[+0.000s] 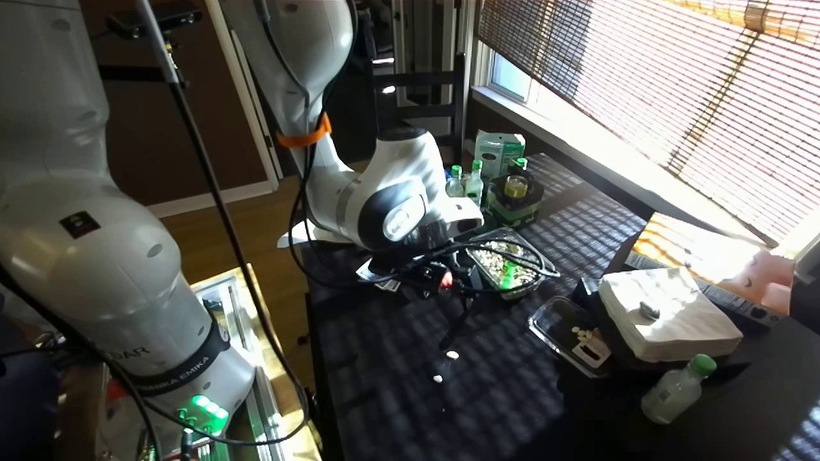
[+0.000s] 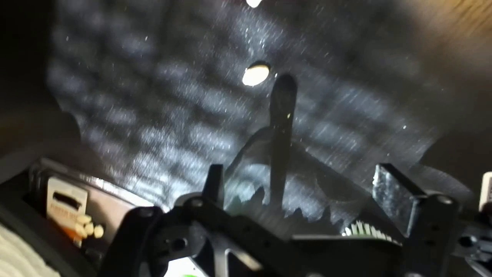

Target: Pick up the white objects from the black tablecloth and place them inside the white bowl on the left.

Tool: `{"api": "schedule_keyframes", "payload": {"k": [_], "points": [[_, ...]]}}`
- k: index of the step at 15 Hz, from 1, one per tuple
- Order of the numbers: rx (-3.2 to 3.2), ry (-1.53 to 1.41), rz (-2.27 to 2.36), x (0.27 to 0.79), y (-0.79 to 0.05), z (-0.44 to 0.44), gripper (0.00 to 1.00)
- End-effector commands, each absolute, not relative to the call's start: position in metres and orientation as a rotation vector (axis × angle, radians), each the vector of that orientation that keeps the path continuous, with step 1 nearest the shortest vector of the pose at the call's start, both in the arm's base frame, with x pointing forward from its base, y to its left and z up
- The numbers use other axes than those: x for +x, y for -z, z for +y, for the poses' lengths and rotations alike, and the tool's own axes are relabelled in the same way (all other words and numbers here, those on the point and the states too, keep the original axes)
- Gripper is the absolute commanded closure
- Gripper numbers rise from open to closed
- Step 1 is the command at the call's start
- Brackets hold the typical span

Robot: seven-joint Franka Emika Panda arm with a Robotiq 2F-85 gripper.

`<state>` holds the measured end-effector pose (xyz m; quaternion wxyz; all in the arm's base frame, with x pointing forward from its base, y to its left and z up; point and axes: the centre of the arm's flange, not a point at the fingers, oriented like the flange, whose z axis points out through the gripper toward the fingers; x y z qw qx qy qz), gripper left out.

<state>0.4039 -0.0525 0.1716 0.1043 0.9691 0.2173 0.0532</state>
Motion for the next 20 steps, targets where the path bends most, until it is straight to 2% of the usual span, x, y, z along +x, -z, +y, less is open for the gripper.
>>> {"api": "schedule_keyframes", "payload": {"k": [1,8,11,12,15,20], "points": [[2.94,0.042,0.426,0.412,-0.149,-0.096,0.0],[3.177,0.3,-0.042,0.412,-0.114,-0.128,0.0],[3.212,0.227,-0.344,0.413,-0.113,-0.12,0.0],[3.202,0.258,-0.193,0.405,-0.118,-0.118,0.0],[3.204,0.257,-0.205,0.406,-0.117,-0.119,0.0],[3.18,0.174,-0.414,0.4,-0.109,-0.127,0.0]]}}
